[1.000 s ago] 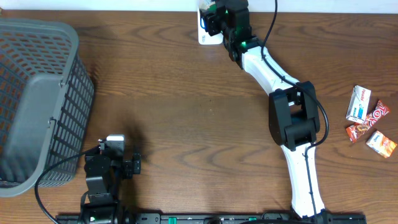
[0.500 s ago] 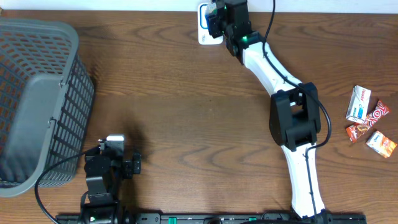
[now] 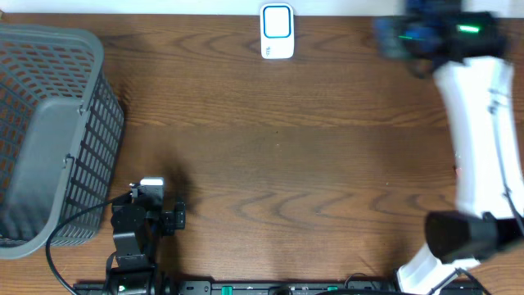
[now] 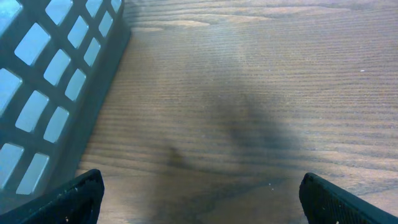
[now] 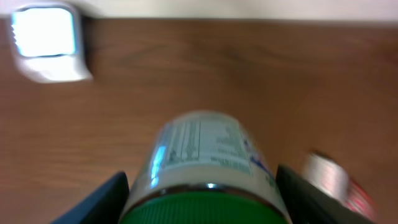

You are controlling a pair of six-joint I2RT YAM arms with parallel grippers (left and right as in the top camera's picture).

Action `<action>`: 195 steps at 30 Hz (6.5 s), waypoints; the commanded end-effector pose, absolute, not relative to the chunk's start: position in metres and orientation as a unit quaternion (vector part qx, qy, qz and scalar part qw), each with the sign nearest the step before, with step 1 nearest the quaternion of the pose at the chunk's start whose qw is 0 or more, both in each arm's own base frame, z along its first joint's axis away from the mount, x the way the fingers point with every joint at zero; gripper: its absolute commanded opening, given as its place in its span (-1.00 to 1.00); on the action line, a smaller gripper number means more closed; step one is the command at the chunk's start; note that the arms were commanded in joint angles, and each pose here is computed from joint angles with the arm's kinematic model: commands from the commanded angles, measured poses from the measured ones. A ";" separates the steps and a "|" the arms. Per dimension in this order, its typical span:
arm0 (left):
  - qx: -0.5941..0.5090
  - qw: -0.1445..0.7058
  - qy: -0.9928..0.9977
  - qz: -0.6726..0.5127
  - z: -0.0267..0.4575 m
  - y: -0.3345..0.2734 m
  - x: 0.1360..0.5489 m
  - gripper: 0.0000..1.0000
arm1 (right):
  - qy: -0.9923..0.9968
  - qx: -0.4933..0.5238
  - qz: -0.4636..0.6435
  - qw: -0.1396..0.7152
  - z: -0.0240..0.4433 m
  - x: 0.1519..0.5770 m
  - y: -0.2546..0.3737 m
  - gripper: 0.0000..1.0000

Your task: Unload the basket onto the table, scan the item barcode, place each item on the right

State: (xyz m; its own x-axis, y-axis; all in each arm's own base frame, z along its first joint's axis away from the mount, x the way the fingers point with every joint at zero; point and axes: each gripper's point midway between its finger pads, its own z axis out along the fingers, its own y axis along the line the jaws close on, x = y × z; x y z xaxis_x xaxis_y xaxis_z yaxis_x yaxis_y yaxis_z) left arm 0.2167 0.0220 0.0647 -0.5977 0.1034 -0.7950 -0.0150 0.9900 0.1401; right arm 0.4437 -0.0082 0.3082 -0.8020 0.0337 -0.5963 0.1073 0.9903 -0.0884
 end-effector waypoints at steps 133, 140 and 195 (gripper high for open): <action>0.068 0.562 0.823 0.048 0.113 -0.003 0.221 1.00 | 0.493 -0.153 0.160 0.842 0.601 0.022 0.073 0.99; 0.069 0.562 0.823 0.048 0.113 -0.003 0.221 1.00 | 0.428 -0.159 0.135 0.880 0.576 -0.020 0.074 0.99; 0.068 0.562 0.823 0.048 0.113 -0.003 0.221 1.00 | 0.512 -0.197 -0.046 0.835 0.356 0.182 0.044 0.98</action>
State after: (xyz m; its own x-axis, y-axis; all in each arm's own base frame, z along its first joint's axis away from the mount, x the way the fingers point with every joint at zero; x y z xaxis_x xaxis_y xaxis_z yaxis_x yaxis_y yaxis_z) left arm 0.2232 -0.0042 0.1229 -0.3317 0.1619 -0.9294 0.0611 0.9868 0.1501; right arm 0.1671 0.0423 0.3809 0.4987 -0.3137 -0.8080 -0.0800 0.9116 -0.4033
